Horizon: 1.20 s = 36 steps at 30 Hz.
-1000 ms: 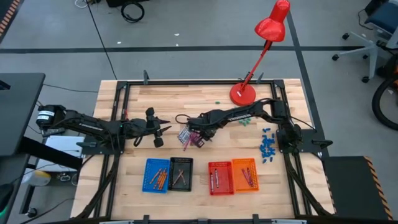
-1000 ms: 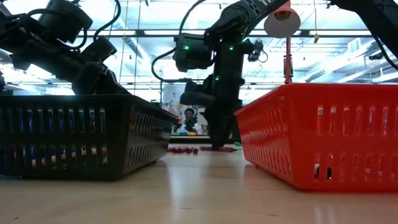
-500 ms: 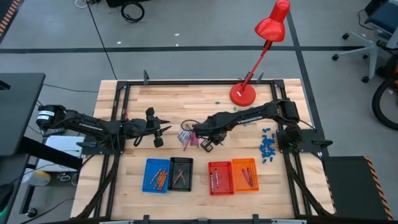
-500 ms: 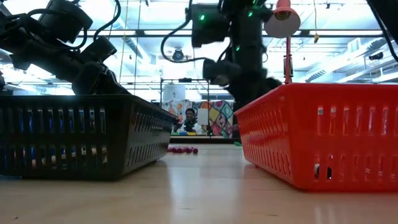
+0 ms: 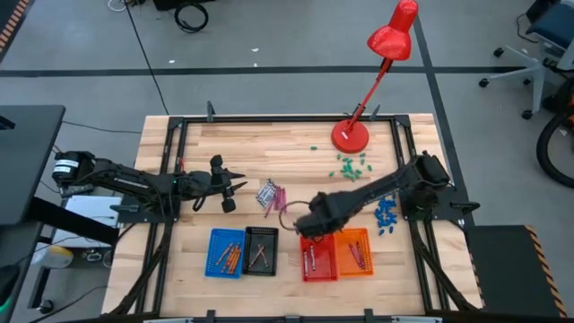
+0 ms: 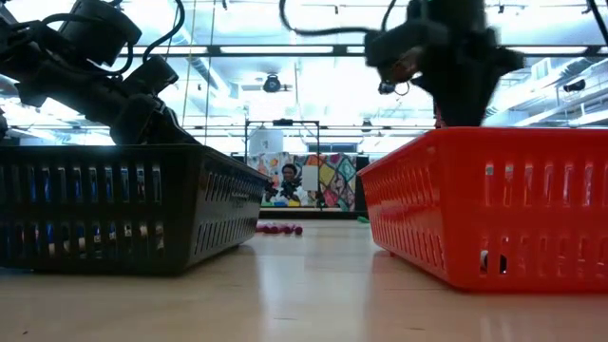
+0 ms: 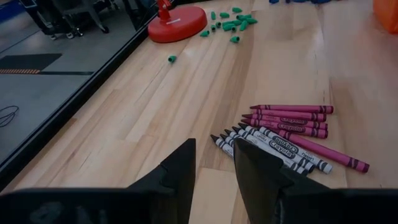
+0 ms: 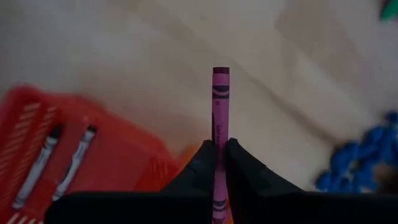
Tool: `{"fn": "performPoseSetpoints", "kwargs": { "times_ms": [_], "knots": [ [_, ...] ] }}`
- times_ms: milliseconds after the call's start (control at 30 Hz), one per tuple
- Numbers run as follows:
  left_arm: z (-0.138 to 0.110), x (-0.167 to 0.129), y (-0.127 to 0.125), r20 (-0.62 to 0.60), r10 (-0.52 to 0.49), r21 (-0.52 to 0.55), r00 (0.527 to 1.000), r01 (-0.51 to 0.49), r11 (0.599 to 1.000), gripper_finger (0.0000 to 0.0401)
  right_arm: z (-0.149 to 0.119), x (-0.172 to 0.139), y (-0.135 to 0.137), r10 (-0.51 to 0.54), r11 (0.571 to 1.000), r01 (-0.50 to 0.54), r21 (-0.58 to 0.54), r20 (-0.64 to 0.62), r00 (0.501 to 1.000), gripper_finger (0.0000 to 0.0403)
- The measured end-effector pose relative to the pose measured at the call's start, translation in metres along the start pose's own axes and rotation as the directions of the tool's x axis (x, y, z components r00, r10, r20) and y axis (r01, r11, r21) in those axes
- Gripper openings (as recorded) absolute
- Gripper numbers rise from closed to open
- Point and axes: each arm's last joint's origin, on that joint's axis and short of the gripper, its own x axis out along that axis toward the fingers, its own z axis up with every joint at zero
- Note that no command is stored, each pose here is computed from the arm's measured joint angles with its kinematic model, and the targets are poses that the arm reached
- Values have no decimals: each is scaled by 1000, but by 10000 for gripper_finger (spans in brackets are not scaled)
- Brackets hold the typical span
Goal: Sort crayons
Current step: Put the violet crayon into the orange basket
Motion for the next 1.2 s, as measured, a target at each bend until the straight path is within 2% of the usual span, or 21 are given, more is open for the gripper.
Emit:
{"fn": "performPoseSetpoints", "kwargs": {
  "times_ms": [500, 800, 1033, 1100, 1200],
  "knots": [
    [0, 0, 0, 0, 0, -1, 1000, 0, 1000, 118, -82, -6, 12, 5, 977, -8, 212, 18, 1000, 28],
    [0, 0, 0, 1, 0, 4, 1000, 0, 1000, 118, -95, -7, 8, -37, 984, 42, 176, -30, 999, 28],
    [0, 0, 0, 1, 0, 4, 1000, 0, 1000, 118, -98, -7, 5, -70, 997, 71, 15, -61, 996, 28],
    [0, 0, 0, 1, 0, 5, 1000, 0, 1000, 118, -98, -7, 4, -81, 996, 83, 18, -77, 994, 28],
    [0, 0, 0, 1, 0, 5, 1000, 0, 1000, 118, -98, -7, 5, -70, 993, 77, 89, -76, 995, 28]
  ]
}}
